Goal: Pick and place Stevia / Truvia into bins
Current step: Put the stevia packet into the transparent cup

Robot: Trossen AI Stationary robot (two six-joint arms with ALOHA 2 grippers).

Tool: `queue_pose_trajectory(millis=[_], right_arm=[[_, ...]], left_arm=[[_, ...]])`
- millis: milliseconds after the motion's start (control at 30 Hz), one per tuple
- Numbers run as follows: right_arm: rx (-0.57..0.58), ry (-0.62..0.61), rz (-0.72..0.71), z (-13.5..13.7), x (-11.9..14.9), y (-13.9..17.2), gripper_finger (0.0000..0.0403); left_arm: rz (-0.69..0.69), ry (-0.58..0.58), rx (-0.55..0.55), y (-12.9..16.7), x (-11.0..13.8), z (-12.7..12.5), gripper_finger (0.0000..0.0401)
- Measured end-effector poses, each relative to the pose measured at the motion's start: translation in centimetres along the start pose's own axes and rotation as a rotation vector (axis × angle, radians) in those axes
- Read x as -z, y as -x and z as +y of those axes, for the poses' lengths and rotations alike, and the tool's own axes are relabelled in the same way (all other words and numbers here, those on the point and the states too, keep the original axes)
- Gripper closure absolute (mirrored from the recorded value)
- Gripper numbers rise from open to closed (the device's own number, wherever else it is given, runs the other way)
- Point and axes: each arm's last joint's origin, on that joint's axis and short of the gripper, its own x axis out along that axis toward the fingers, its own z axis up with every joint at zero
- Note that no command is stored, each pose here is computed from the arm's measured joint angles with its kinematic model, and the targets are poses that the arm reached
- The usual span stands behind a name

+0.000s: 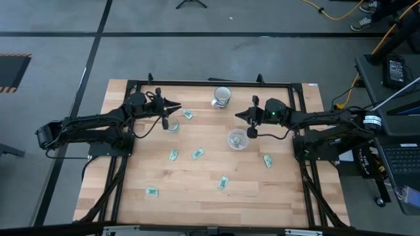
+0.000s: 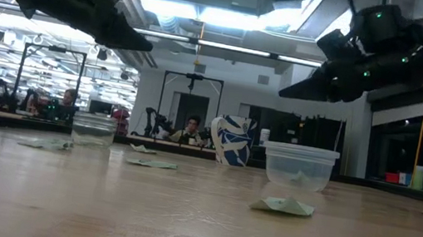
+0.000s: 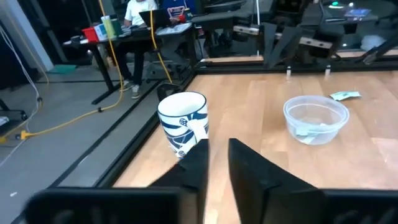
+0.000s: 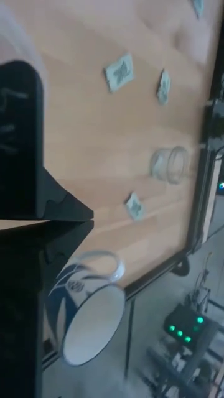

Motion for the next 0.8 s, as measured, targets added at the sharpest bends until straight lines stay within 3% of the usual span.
queue_pose_trajectory(millis=[200, 333, 533, 800], right_arm=[[-0.02, -0.018, -0.016, -1.1, 0.9, -0.9, 0.0399], [-0.032, -0.018, -0.071, -1.7, 1.0, -1.3, 0.0401], [-0.024, -0.048, -0.079, -1.8, 1.0, -1.4, 0.04], [0.049, -0.048, -0.071, -2.1, 1.0, -1.4, 0.039]], left_arm=[[0.002, -0.011, -0.001, 0.0, 0.0, 0.0, 0.0257], [0.024, 0.024, -0.036, 0.0, 0.2, 0.1, 0.0224], [0.058, 0.238, -0.135, 0.0, 0.5, 0.3, 0.0215], [0.23, 0.301, -0.17, -1.5, -0.6, 0.9, 0.0216]])
